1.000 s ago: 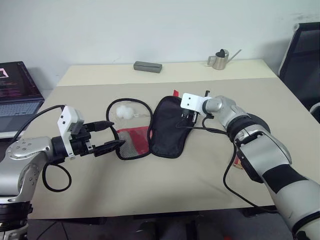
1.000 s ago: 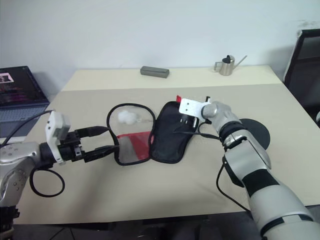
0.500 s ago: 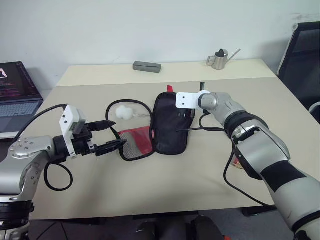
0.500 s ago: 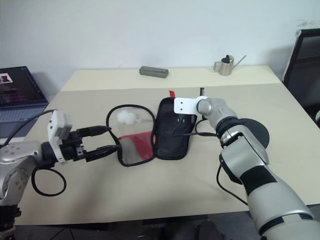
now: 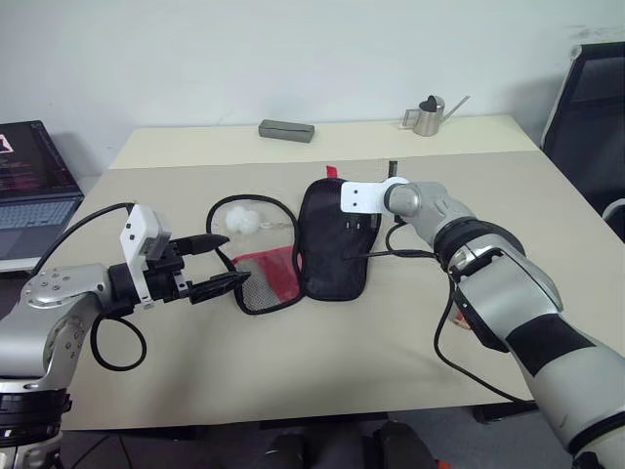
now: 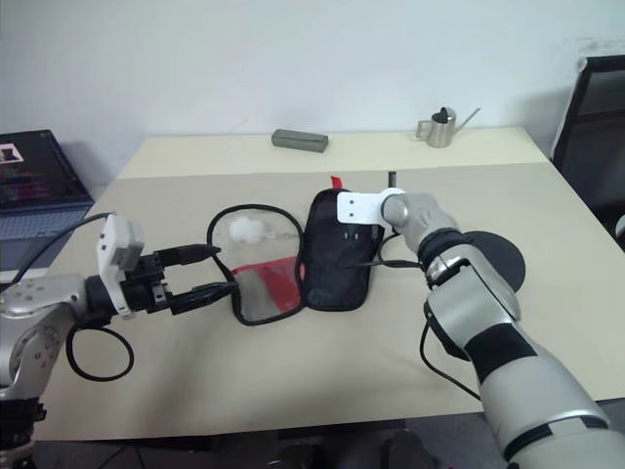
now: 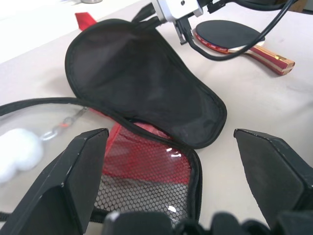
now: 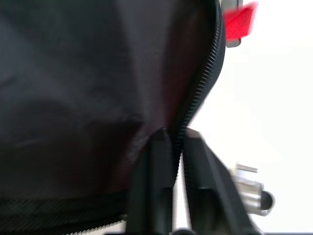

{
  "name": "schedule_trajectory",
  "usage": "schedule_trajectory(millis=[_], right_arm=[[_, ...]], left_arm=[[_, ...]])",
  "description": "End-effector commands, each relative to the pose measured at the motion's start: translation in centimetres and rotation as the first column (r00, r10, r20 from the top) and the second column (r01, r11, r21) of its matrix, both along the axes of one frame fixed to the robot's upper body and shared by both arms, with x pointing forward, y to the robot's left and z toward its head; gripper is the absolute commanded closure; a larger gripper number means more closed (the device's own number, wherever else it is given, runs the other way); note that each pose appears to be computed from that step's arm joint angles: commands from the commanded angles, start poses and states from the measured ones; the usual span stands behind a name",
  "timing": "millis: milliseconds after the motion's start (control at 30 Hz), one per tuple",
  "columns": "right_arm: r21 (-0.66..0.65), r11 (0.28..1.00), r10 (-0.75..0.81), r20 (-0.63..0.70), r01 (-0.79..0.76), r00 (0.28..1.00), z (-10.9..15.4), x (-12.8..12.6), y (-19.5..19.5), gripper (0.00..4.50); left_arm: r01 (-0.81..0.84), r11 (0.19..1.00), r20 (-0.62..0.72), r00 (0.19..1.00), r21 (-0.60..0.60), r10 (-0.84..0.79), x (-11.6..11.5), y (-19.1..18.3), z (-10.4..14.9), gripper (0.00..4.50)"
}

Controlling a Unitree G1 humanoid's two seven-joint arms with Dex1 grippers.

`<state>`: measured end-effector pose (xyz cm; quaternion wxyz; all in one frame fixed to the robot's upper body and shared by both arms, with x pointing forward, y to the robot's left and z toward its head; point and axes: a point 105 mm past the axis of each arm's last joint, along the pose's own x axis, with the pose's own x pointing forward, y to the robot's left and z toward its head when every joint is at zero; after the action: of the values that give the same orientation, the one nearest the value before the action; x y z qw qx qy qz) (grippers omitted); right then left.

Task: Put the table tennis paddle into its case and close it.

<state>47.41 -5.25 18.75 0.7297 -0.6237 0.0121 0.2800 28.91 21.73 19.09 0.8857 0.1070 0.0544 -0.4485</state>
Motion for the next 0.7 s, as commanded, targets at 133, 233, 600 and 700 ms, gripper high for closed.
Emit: schedule_trajectory(millis=[133,233,600,700], right_arm=[[0.118,0.992,-0.046,0.043,0.040,0.998,1.8,0.4,-0.1,1.91],[0.220,0.972,-0.103,0.062,0.087,0.993,3.1,0.9,-1.2,1.57],[0.661,0.715,-0.121,-0.205,0.228,0.971,4.0,0.9,-4.4,1.57],[0.714,0.634,-0.081,-0.322,0.298,0.943,1.9,0.4,-4.9,1.57]], left_arm=[[0.017,1.000,0.043,0.999,0.002,-0.017,0.2,-0.4,1.0,0.00],[0.022,1.000,0.043,0.999,-0.002,-0.022,0.5,-0.6,0.9,0.00],[0.052,0.998,0.038,0.998,-0.032,-0.051,0.8,-1.3,0.6,0.00],[0.060,0.997,0.043,0.997,-0.040,-0.058,0.7,-1.4,0.6,0.00]])
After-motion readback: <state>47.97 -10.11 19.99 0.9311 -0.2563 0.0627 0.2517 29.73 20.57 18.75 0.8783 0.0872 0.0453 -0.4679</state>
